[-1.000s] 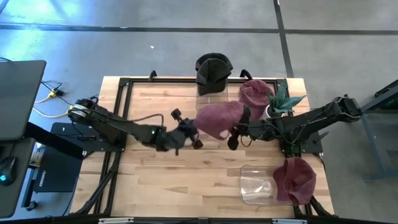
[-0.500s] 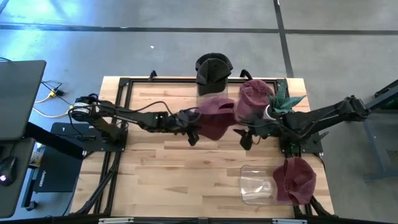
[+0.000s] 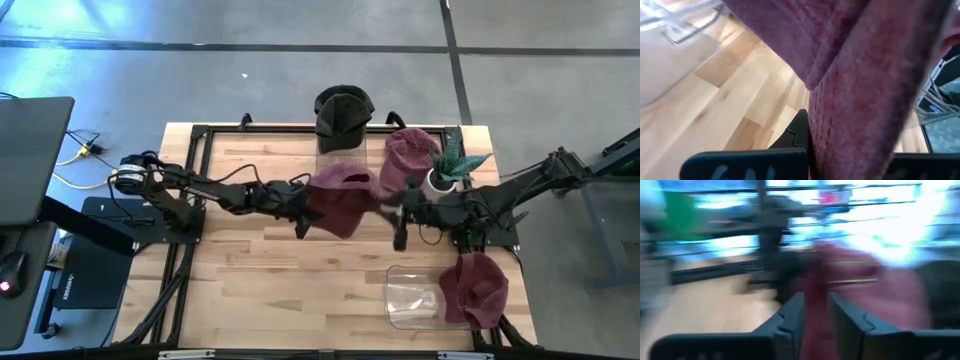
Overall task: Pick & Place hat
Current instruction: Put the left red cap into the bottom transparent bin
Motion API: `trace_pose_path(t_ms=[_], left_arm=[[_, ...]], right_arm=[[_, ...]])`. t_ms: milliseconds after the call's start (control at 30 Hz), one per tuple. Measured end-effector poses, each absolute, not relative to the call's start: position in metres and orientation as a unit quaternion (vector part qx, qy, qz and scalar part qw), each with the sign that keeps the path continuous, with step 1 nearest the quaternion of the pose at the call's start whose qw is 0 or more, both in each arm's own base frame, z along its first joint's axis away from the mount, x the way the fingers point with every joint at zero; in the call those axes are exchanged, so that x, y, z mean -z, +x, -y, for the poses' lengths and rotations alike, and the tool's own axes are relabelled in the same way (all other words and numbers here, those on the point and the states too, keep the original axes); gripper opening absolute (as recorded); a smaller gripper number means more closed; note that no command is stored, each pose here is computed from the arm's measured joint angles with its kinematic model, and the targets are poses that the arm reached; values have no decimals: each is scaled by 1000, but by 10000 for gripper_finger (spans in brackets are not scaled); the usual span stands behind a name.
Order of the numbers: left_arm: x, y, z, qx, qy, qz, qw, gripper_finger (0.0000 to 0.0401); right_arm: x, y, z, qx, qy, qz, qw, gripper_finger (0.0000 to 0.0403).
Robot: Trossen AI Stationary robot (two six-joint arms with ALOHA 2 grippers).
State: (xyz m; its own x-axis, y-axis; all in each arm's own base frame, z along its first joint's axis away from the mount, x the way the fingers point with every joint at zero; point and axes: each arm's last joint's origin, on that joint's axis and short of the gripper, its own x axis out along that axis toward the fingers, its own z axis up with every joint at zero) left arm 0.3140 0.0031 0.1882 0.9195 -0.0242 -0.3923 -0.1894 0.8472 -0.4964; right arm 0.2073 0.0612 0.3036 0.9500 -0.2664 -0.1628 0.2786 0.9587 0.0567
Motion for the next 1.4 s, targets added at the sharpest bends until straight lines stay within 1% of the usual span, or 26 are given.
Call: trace_pose_path(t_ms=[100,167,233,433,467,533,633,700,800,900,1100,1233,1400], left_arm=[[-189,314,2,-36,-271,-195,942,1],[-188,314,7,-36,-266,-199,943,1],[-187,313,10,-36,-264,-203,942,1],[-186,313,11,-32,-253,-212,943,1],[-186,313,11,-32,-253,-213,943,1],[-184,314,11,-32,-253,-209,944,1],[-180,317,11,-33,-253,-213,943,1],[-186,321,11,-28,-254,-198,946,1],[-193,325,11,-25,-262,-186,947,1],[-193,325,10,-46,-281,-182,941,1],[-194,326,10,-59,-294,-174,938,1],[-194,326,10,-57,-309,-175,933,1],[-194,326,11,-39,-320,-179,929,1]], right_arm=[[-299,203,-57,279,10,-79,957,48],[-294,200,-53,340,-4,-87,936,21],[-292,200,-48,358,-2,-93,929,6],[-292,200,-41,397,-2,-85,914,19],[-292,200,-42,398,-2,-84,913,18],[-291,202,-42,374,5,-91,923,12],[-288,211,-38,296,25,-117,948,2],[-283,219,-33,261,36,-134,955,4],[-271,236,-25,232,44,-158,959,5],[-257,252,-16,191,44,-186,963,2],[-238,270,2,134,80,-217,964,2],[-226,277,12,135,87,-240,957,3],[-229,274,19,233,77,-220,944,2]])
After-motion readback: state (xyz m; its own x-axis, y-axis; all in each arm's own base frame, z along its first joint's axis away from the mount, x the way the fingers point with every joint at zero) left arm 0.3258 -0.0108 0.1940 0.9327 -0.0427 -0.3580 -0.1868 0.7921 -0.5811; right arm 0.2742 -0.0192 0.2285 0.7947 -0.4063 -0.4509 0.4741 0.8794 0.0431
